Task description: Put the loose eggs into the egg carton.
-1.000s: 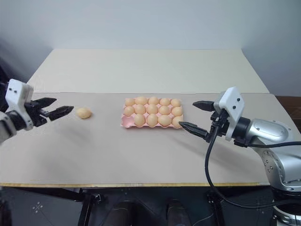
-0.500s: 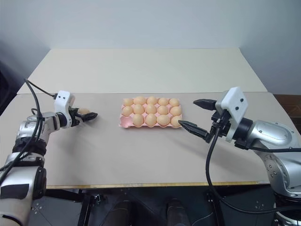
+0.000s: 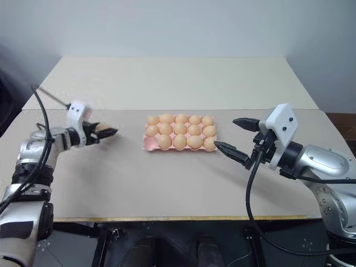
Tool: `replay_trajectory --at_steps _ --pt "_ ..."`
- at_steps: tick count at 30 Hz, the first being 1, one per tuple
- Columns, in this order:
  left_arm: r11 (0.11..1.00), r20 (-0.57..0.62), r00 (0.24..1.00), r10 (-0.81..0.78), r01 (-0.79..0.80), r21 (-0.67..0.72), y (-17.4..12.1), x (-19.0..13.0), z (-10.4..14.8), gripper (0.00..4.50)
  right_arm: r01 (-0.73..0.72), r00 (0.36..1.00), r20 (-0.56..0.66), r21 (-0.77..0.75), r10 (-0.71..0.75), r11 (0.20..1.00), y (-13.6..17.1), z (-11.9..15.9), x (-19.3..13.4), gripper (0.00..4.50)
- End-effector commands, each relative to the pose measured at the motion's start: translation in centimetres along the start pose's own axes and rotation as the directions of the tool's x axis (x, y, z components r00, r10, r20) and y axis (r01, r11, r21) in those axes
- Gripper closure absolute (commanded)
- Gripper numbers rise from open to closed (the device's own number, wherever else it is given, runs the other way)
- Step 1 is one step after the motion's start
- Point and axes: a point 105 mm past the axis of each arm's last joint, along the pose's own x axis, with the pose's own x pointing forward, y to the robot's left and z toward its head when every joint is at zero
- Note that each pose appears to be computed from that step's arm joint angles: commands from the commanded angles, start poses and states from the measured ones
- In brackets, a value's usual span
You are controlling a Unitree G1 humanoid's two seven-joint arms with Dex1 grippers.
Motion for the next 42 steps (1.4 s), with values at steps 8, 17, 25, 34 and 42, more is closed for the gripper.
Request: replay_trajectory --at_steps 8,17,25,34,42 --pt "0.956 -0.012 0.957 -0.291 0.291 0.019 -8.7 4.2 1.2 2.02 0.035 0.999 0.036 -0.046 -0.034 0.998 0.2 1.2 -0.5 0.0" --pt "0.961 -0.051 0.96 -0.276 0.276 0.003 -7.8 3.1 0.7 0.02 0.053 0.998 0.043 -0.042 -0.051 0.998 0.4 1.1 -0.6 0.0" --pt "0.98 0.031 0.98 -0.199 0.198 0.017 -5.6 1.4 3.0 0.02 0.05 0.997 0.054 -0.035 -0.048 0.998 0.3 1.1 -0.3 0.0" --pt "0.987 0.123 0.988 -0.094 0.075 0.144 -0.4 -8.5 4.6 0.02 -0.007 0.998 0.056 -0.026 0.008 1.0 -0.2 1.3 -0.4 0.0" --pt "0.994 0.009 0.999 -0.049 0.048 0.094 -1.6 -14.8 -1.1 0.02 -0.047 0.998 0.051 0.026 0.045 0.999 -1.2 0.2 0.1 0.0"
